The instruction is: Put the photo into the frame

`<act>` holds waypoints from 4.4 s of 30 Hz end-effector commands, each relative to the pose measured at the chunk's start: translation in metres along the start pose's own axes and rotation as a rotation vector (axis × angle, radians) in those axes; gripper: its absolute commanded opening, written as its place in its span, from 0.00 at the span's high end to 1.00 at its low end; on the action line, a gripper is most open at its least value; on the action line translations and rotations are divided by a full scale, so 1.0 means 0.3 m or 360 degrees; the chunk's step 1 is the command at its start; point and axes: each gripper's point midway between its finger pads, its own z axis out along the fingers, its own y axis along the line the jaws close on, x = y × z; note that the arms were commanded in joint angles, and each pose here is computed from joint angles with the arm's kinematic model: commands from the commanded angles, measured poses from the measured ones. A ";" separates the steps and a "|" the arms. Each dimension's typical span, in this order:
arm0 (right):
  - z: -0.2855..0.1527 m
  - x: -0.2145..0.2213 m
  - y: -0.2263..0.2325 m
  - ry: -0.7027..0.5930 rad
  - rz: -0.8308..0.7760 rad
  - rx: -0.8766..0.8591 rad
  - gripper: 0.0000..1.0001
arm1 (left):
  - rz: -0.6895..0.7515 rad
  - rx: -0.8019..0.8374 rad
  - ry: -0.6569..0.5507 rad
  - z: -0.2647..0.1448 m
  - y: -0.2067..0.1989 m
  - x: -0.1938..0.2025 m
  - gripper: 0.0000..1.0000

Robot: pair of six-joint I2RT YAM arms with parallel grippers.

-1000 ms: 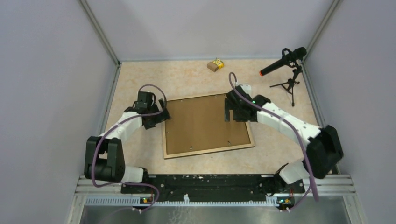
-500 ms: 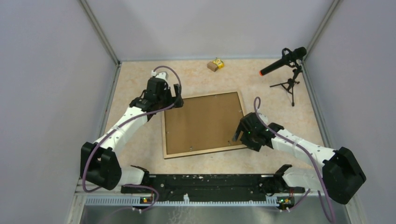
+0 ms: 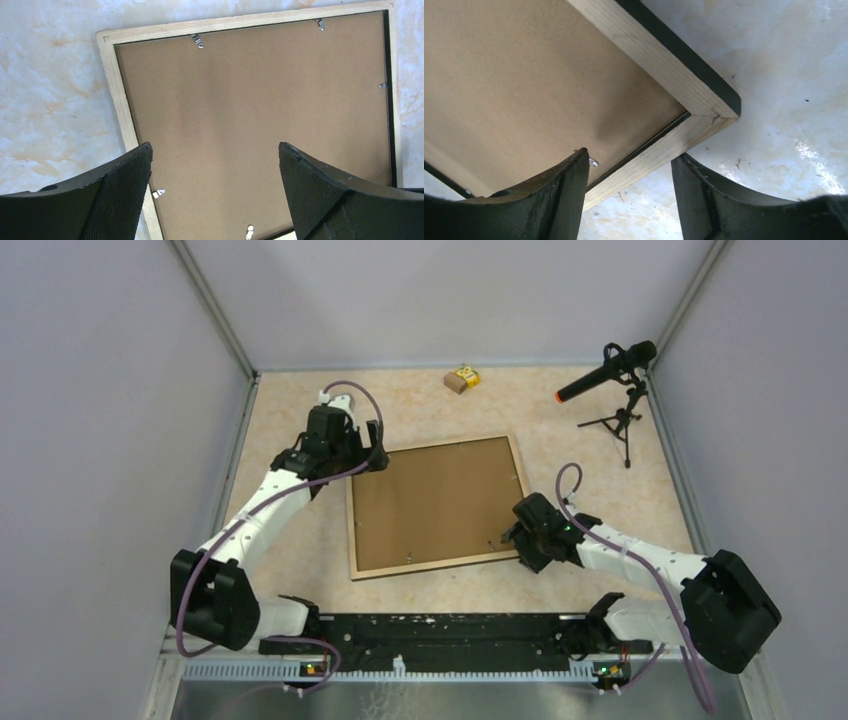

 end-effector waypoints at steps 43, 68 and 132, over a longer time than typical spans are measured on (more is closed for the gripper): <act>0.192 -0.606 0.464 -0.0329 -0.1405 0.0285 0.65 | 0.0120 0.0687 -0.0004 -0.029 -0.265 -0.041 0.02; 0.250 -0.314 0.315 0.0145 -0.0118 0.0411 0.37 | 0.0146 0.0769 -0.0003 -0.080 -0.304 -0.025 0.02; 0.284 -0.454 0.305 -0.0151 -0.0995 0.0166 0.52 | 0.0111 0.0770 0.0079 -0.027 -0.293 0.015 0.01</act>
